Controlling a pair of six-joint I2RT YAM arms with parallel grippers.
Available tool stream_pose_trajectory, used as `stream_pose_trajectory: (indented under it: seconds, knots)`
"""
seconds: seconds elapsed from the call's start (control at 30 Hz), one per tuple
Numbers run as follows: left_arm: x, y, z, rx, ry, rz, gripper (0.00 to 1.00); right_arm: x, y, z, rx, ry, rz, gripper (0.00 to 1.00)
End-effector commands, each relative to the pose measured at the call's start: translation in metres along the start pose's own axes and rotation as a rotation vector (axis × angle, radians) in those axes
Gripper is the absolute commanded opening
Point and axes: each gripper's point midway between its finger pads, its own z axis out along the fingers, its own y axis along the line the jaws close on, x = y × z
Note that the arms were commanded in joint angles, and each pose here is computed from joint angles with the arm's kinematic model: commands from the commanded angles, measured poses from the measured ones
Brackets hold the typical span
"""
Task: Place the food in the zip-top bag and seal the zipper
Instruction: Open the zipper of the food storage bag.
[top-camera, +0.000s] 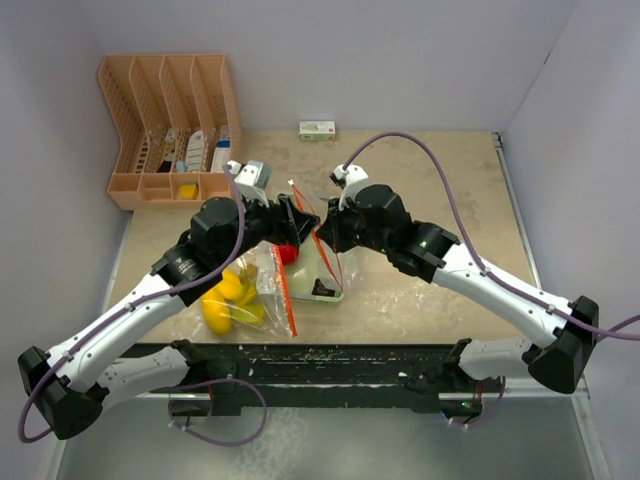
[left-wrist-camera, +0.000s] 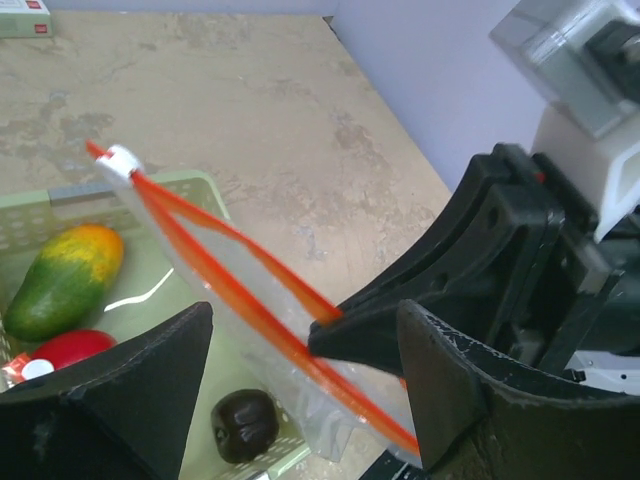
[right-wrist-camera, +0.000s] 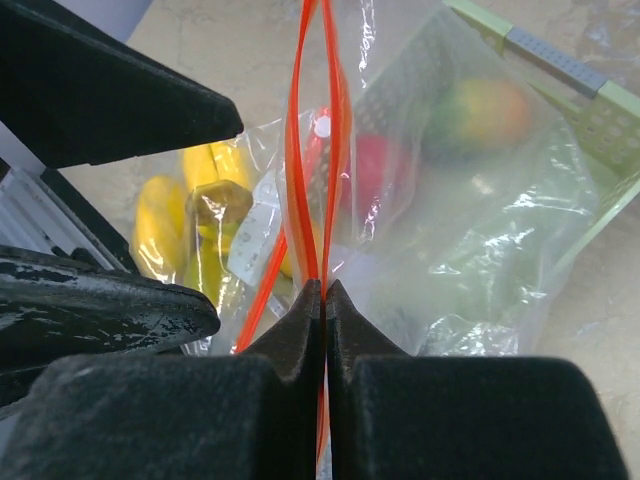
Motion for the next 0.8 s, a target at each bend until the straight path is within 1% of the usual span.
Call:
stream_pose_trajectory:
  seconds: [0.0, 0.13, 0.23, 0.47, 0.67, 0.77]
  knots:
    - [-0.023, -0.019, 0.001, 0.081, -0.093, -0.04, 0.73, -0.027, 0.023, -0.007, -0.06, -0.078, -0.003, 0.0]
    - [-0.016, -0.011, 0.001, 0.055, -0.089, -0.044, 0.62, -0.029, 0.024, -0.012, -0.062, -0.091, 0.001, 0.0]
    - [-0.012, -0.008, -0.004, 0.047, -0.083, -0.048, 0.57, -0.033, 0.021, -0.017, -0.045, -0.112, 0.01, 0.0]
    - [-0.009, 0.002, -0.018, 0.0, -0.095, -0.056, 0.55, -0.041, 0.029, -0.025, -0.081, -0.133, 0.013, 0.0]
    - [-0.008, 0.007, -0.012, -0.022, -0.104, -0.069, 0.6, -0.041, 0.043, -0.028, -0.14, -0.121, -0.005, 0.0]
    - [-0.007, 0.005, -0.006, -0.011, -0.101, -0.076, 0.6, -0.041, 0.048, -0.031, -0.152, -0.124, -0.012, 0.0]
